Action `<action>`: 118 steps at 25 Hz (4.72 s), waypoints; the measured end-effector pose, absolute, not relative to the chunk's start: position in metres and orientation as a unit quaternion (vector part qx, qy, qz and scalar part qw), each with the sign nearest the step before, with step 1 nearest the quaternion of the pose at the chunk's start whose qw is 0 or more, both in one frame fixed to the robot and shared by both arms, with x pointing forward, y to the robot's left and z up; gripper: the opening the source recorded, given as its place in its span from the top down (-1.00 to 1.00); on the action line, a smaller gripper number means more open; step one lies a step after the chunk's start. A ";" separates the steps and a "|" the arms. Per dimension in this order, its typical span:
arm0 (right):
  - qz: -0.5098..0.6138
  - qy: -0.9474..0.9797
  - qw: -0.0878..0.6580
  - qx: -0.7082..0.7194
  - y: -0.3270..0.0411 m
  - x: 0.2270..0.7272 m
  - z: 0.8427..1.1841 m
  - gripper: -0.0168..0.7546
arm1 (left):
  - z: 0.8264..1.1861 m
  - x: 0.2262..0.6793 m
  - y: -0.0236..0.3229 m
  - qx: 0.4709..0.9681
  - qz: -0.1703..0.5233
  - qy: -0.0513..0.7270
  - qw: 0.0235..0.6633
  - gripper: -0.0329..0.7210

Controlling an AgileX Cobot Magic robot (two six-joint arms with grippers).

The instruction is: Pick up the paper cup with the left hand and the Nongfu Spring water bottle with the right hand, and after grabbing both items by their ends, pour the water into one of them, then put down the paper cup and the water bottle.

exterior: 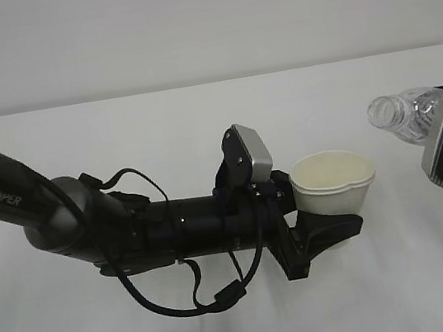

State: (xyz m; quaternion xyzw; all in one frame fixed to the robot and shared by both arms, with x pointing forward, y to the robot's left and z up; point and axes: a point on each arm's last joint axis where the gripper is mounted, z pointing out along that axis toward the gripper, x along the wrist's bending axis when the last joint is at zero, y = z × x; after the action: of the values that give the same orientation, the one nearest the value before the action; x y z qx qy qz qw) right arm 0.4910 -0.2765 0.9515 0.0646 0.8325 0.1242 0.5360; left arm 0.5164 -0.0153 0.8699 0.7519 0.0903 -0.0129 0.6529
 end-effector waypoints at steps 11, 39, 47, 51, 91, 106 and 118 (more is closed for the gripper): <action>0.108 0.839 0.533 0.037 -0.276 0.493 0.945 -0.21 | 0.870 0.514 -0.016 0.752 -0.020 0.076 0.654 -0.24; 0.079 0.814 0.573 -0.051 -0.272 0.497 0.948 -0.21 | 0.872 0.514 -0.019 0.758 -0.021 0.052 0.650 -0.24; 0.073 0.813 0.575 -0.061 -0.272 0.497 0.948 -0.21 | 0.872 0.513 -0.019 0.757 -0.026 0.052 0.651 -0.24; 0.073 0.811 0.578 -0.057 -0.272 0.498 0.948 -0.21 | 0.873 0.512 -0.019 0.753 -0.033 0.051 0.655 -0.24; 0.052 0.793 0.601 -0.082 -0.272 0.500 0.951 -0.21 | 0.875 0.509 -0.026 0.743 -0.037 0.074 0.664 -0.24; 0.047 0.788 0.608 -0.089 -0.272 0.502 0.953 -0.21 | 0.864 0.509 -0.025 0.753 -0.039 0.082 0.652 -0.24; 0.045 0.785 0.610 -0.098 -0.271 0.503 0.954 -0.21 | 0.865 0.508 -0.025 0.750 -0.041 0.081 0.655 -0.24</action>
State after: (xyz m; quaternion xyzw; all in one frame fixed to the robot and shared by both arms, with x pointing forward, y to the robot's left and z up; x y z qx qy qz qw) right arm 0.5030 -0.2713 0.9544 -0.0983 0.7848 0.0448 0.6102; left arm 0.5084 -0.0253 0.8652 0.7500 0.0806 -0.0410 0.6552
